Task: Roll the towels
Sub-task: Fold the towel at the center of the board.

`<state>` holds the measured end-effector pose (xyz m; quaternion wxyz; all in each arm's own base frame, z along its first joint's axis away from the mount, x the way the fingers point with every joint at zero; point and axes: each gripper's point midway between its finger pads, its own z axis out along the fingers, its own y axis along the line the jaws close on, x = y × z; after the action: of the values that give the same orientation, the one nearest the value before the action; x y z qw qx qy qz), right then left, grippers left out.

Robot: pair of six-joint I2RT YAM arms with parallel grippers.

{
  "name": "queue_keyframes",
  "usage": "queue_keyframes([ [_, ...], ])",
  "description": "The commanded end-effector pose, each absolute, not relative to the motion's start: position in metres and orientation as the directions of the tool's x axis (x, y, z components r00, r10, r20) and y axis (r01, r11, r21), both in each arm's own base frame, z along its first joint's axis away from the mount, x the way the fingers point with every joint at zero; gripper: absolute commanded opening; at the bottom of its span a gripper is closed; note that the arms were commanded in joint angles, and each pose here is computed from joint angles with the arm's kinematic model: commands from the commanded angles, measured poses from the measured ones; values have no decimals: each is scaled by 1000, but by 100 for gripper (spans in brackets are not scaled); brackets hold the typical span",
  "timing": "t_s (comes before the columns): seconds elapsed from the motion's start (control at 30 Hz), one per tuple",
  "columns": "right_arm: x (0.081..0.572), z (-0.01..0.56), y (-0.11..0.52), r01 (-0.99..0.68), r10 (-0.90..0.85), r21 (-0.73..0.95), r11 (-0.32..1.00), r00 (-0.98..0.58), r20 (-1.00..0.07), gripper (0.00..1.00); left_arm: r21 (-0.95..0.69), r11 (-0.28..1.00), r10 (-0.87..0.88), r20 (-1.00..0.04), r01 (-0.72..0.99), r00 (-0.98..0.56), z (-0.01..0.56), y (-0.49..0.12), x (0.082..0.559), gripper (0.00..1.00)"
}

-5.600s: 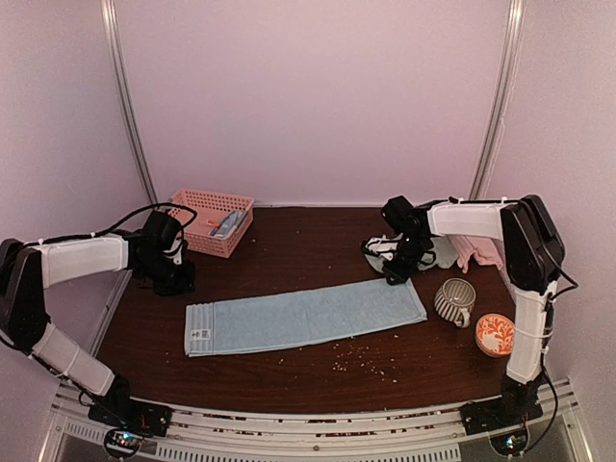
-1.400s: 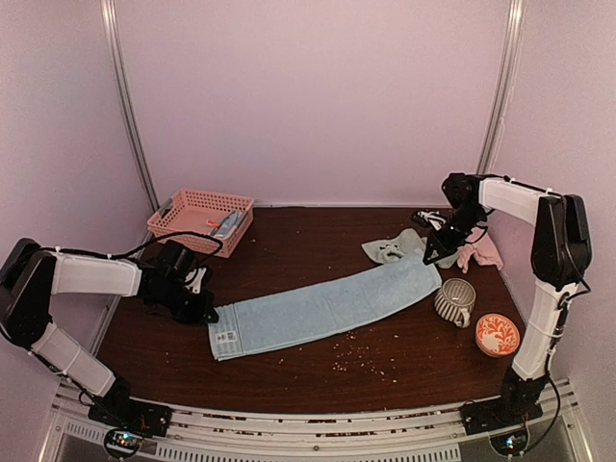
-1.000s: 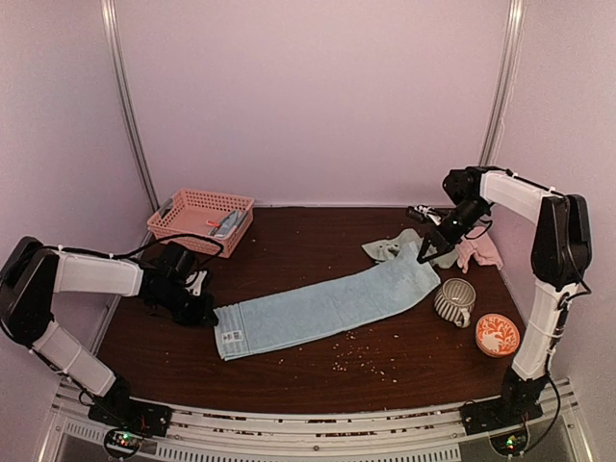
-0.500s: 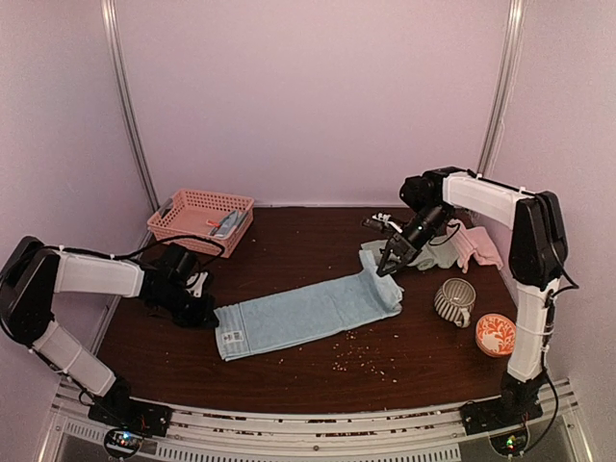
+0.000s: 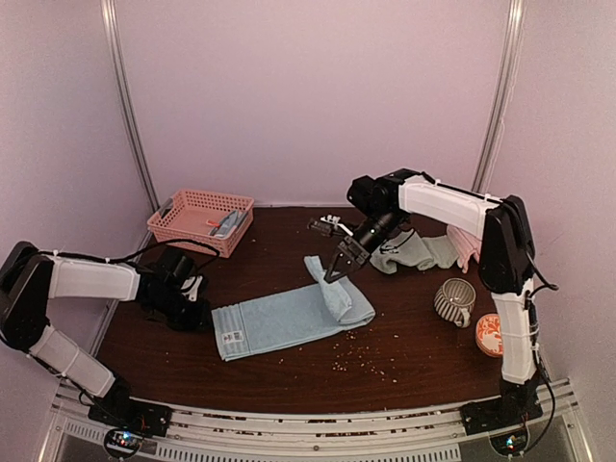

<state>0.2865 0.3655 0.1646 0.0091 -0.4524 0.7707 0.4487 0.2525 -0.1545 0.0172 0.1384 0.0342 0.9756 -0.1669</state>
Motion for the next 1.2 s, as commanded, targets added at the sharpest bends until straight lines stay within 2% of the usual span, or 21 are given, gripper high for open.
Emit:
queue_keyframes([
  [0.0,290,175,401,-699,-644,699,152,-607,-466,0,-298,951,-3,-274,82,-962,17,-148,246,0],
  [0.4,300,153,476,-657,-551,723,214,-692,-467,0,-288,956,-22,-271,60,-962,17,-144,242,0],
  [0.77,277,139,523,-640,-560,750,169,-689,-461,0,-308,950,-39,-269,48,-962,13,-146,241,0],
  [0.9,274,121,536,-647,-563,729,223,-696,-446,0,-309,949,-31,-274,58,-961,15,-146,241,0],
  [1.17,257,111,554,-612,-570,763,207,-709,-415,0,-320,945,-26,-276,66,-961,13,-148,241,0],
])
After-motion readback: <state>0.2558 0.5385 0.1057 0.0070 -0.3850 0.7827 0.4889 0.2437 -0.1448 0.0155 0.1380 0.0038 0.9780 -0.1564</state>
